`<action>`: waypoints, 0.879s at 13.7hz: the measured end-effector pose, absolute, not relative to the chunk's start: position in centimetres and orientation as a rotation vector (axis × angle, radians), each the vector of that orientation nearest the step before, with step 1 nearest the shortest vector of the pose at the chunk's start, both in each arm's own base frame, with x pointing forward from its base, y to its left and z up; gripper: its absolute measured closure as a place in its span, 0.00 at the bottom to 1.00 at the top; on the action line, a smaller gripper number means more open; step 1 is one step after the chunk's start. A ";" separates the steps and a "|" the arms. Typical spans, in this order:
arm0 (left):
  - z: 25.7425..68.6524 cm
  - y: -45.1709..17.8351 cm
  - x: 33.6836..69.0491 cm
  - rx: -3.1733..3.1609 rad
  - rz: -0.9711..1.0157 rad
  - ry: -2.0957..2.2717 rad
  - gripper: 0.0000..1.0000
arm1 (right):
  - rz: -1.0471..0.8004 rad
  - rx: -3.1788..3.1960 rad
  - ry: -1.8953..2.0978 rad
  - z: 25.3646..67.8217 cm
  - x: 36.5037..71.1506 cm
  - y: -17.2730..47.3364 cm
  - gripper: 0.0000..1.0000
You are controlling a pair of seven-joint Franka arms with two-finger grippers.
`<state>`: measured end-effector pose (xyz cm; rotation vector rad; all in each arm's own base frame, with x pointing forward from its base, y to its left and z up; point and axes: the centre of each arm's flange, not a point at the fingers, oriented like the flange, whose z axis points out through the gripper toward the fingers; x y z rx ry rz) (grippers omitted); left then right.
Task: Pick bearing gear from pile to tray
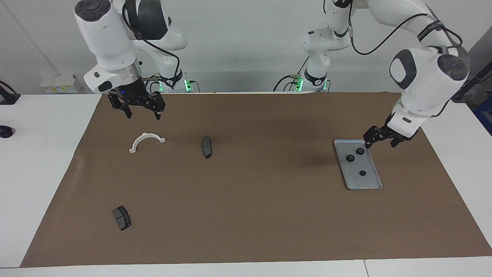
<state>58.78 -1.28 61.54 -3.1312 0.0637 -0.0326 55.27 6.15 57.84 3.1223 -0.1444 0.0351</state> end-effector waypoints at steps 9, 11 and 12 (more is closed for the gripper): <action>62.7 -1.9 57.5 -3.127 -0.031 0.078 0.00 | 0.035 3.122 -0.149 57.8 55.3 6.0 0.00; 62.7 -1.9 57.5 -3.127 -0.031 0.078 0.00 | 0.035 3.122 -0.149 57.8 55.3 6.0 0.00; 62.7 -1.9 57.5 -3.127 -0.031 0.078 0.00 | 0.035 3.122 -0.149 57.8 55.3 6.0 0.00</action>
